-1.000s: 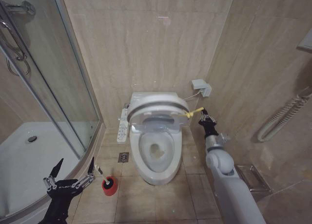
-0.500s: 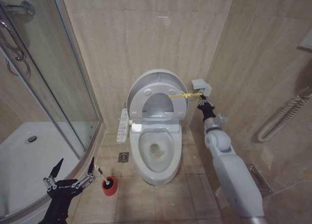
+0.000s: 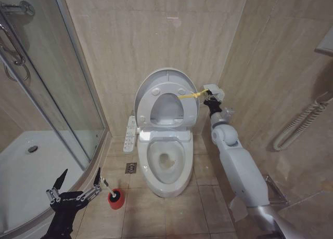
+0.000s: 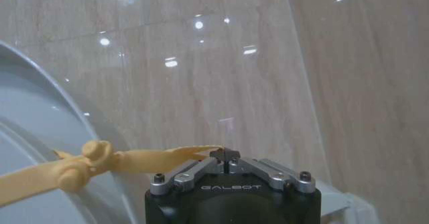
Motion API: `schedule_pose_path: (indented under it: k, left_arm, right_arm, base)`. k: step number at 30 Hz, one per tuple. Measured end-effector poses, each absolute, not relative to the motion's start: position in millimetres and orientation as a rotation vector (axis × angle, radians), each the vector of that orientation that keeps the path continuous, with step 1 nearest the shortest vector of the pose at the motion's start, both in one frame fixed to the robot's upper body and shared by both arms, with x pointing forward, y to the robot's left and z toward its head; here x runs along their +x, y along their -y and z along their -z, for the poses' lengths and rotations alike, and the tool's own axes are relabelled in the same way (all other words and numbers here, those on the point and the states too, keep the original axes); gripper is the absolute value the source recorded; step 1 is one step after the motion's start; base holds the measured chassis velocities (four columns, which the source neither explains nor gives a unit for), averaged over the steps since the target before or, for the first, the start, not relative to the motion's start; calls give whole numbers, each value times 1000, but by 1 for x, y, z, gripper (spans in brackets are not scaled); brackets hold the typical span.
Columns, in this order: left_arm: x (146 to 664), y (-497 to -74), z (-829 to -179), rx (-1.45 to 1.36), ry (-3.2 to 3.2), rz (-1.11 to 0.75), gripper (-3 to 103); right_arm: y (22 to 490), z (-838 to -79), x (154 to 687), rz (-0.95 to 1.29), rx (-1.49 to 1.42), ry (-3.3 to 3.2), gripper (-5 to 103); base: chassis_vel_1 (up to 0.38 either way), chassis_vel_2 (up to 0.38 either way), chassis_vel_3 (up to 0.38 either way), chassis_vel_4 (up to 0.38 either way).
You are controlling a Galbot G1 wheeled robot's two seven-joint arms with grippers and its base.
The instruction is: Open the toilet lid, clean the toilet bowl with a toilet brush, close the toilet lid, and flush.
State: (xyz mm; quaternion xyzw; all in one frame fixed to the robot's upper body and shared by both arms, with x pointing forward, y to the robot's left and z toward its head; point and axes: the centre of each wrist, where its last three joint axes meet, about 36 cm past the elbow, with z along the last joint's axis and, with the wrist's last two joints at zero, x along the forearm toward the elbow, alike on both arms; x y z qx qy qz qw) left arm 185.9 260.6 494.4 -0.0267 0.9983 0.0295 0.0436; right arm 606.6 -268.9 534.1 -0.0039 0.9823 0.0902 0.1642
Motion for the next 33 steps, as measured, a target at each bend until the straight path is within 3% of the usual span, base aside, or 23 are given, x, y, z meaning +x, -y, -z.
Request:
schedule_pose_path:
  k: [14,33]
  left_arm:
    - [186,-261,-494,-82,-3052,-90,100]
    - [186,-261,-494,-81,-3052,-90,100]
  right_arm:
    - [246,-567,652,-231,-48,-2790,0]
    - [253,-585,693,-177,-16,-2809,0]
  base:
    - [0,0,0,0]
    - [0,0,0,0]
